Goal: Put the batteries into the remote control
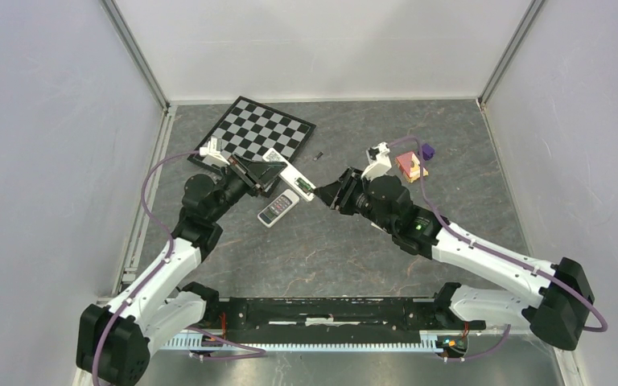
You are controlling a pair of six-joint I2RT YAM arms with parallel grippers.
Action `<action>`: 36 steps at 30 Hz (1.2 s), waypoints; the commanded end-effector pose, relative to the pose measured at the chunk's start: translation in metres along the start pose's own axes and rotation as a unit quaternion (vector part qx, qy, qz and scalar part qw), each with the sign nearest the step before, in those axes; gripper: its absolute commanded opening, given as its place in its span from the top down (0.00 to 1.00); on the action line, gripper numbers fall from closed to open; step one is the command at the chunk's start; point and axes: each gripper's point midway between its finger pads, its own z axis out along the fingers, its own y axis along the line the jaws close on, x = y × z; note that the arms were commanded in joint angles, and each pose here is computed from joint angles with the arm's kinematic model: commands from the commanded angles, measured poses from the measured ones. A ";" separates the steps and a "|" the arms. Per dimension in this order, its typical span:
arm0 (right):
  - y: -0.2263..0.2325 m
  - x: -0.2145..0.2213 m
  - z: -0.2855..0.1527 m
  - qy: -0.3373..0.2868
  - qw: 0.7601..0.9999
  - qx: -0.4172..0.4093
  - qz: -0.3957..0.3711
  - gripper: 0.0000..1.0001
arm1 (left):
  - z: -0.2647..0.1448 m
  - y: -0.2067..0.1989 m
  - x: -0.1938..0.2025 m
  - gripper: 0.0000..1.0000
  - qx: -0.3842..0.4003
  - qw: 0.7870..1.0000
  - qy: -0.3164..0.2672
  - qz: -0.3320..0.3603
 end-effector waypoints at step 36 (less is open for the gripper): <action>0.012 0.007 -0.028 0.046 0.951 -0.127 -0.277 0.17 | -0.021 -0.070 0.039 0.98 0.142 0.972 0.124 0.142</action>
